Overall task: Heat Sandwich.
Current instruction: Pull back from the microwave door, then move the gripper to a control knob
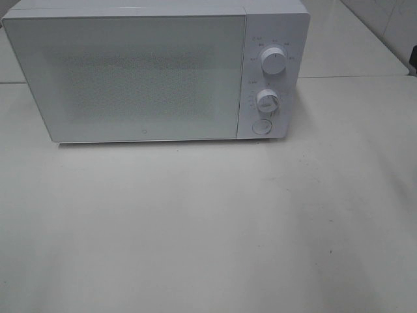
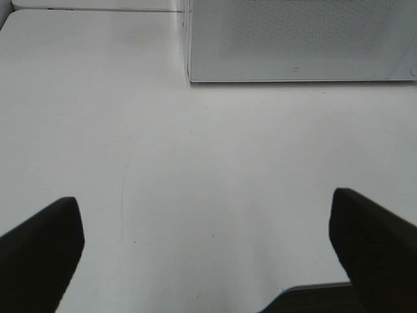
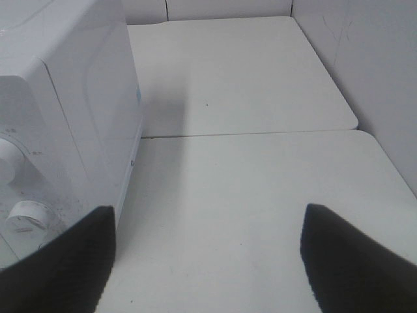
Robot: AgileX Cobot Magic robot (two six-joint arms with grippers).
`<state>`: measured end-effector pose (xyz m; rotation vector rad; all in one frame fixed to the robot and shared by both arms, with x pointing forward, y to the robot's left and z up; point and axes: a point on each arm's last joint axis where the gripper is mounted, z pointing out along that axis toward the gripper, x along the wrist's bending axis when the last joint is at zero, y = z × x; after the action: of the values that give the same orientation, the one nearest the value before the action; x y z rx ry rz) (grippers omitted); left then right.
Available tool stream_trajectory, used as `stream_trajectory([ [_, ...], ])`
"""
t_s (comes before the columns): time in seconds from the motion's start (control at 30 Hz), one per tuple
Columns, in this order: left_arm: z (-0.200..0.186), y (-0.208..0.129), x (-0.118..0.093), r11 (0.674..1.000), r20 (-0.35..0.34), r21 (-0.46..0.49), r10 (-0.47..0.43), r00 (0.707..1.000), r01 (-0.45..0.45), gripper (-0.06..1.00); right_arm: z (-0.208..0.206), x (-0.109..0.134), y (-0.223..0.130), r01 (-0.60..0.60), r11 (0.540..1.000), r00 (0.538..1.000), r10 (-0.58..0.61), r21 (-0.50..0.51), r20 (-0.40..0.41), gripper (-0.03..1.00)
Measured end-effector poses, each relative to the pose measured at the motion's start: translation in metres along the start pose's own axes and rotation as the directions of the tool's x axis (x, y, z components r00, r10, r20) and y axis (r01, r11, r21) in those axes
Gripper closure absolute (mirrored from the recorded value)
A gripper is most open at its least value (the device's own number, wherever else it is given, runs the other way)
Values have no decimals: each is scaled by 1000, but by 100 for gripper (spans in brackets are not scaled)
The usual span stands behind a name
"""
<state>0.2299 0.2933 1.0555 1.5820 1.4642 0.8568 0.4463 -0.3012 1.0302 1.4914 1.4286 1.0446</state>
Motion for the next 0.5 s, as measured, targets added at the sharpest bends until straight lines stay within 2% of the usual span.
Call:
stream_trajectory([
  [0.17,0,0,0,1000,0,0,0,1000,0,-2,14,2,-22,-34,999,999,34,-15,0,20],
  [0.5,0,0,0,1000,0,0,0,1000,0,-2,31,34,-56,32,999,999,-32,-40,-3,20],
])
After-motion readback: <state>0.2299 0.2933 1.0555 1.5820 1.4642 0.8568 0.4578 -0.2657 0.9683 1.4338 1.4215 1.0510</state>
